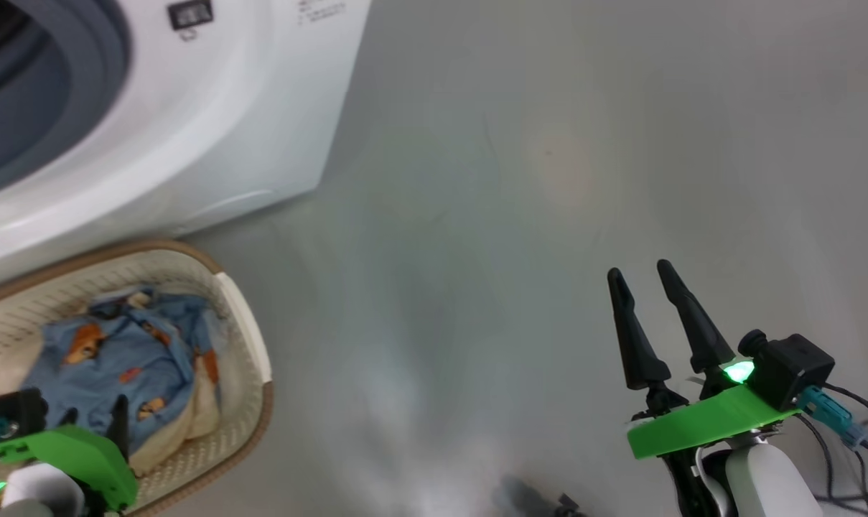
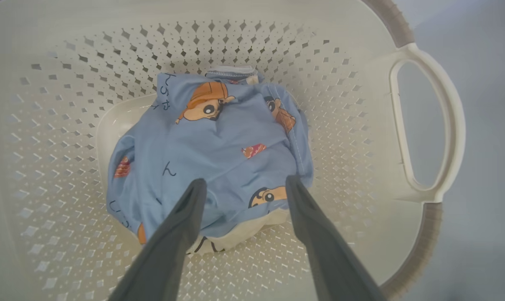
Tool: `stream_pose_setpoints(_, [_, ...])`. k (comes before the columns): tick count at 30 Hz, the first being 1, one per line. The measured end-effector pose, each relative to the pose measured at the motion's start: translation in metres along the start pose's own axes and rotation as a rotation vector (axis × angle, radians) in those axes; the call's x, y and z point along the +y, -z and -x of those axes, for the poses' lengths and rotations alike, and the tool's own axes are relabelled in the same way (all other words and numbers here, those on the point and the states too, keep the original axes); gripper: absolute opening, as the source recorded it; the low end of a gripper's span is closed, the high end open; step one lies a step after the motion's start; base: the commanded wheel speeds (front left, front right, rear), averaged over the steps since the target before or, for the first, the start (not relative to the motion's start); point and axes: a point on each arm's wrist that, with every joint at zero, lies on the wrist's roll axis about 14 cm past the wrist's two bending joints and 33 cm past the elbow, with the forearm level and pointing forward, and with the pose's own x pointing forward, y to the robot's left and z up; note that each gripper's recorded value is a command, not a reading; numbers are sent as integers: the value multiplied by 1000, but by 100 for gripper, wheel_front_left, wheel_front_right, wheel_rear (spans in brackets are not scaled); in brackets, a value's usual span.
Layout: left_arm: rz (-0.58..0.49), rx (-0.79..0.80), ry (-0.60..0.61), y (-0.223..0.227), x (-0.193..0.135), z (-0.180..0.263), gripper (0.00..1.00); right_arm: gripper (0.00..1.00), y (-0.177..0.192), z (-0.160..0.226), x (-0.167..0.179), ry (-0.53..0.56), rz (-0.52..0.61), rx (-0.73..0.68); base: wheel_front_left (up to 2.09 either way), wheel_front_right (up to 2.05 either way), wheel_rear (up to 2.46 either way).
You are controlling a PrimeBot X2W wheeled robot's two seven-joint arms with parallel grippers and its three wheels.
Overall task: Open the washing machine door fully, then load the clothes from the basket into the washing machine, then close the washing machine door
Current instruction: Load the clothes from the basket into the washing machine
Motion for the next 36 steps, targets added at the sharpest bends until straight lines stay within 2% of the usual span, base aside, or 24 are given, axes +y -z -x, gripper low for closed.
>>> stream_pose_setpoints(12, [-21,92,-3,19,19,-48,100,100,24,-17,-5,19,4,68,0,0,0])
stream_pose_setpoints(22, [-30,144,-29,34,38,-69,100,100,39,-25,-11,35,22,106,0,0,0])
stream_pose_setpoints(36, [-41,139,-4,40,32,-94,100,100,56,-32,-13,39,35,147,0,0,0])
